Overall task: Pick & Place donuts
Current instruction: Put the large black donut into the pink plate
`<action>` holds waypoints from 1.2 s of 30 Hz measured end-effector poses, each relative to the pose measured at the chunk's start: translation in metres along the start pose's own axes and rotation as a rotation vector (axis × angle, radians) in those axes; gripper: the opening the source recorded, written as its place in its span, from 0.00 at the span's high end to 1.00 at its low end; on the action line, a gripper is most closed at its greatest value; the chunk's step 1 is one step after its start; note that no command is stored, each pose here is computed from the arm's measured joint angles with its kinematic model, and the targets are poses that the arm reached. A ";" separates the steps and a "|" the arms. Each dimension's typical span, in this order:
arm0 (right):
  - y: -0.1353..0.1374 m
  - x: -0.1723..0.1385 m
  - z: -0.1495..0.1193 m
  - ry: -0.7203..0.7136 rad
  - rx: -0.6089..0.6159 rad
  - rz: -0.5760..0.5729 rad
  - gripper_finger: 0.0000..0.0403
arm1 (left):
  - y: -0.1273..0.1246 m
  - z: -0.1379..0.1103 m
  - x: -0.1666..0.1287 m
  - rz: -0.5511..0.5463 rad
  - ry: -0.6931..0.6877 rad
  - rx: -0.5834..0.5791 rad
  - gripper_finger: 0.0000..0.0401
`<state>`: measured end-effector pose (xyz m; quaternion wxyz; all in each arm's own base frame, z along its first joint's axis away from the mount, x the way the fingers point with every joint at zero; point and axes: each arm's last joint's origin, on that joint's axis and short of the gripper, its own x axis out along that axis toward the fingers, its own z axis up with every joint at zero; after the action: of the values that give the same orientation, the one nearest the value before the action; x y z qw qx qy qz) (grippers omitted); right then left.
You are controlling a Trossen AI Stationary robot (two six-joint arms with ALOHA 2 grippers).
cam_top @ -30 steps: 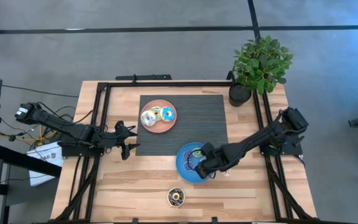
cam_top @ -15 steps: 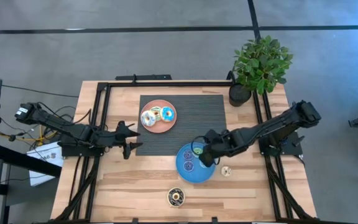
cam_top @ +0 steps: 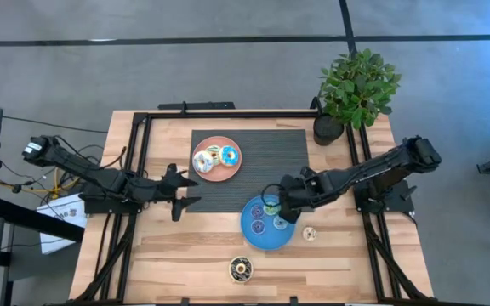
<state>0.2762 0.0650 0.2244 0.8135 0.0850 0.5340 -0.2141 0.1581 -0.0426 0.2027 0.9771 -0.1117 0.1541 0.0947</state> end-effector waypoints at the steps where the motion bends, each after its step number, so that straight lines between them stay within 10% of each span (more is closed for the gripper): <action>1: -0.003 0.000 -0.006 0.004 -0.005 0.000 0.73 | -0.005 0.004 0.003 0.000 0.010 0.026 0.38; 15: -0.053 0.010 -0.110 -0.260 0.018 0.267 0.99 | -0.086 0.038 0.082 0.038 0.449 0.349 0.38; 36: -0.055 0.040 -0.128 -0.198 0.197 0.219 0.98 | -0.224 0.039 0.157 -0.066 0.658 0.358 0.38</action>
<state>0.1586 0.0521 0.1395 0.8684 0.2003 0.4152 -0.1826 0.3649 -0.2238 0.2310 0.8818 0.0313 0.4705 -0.0062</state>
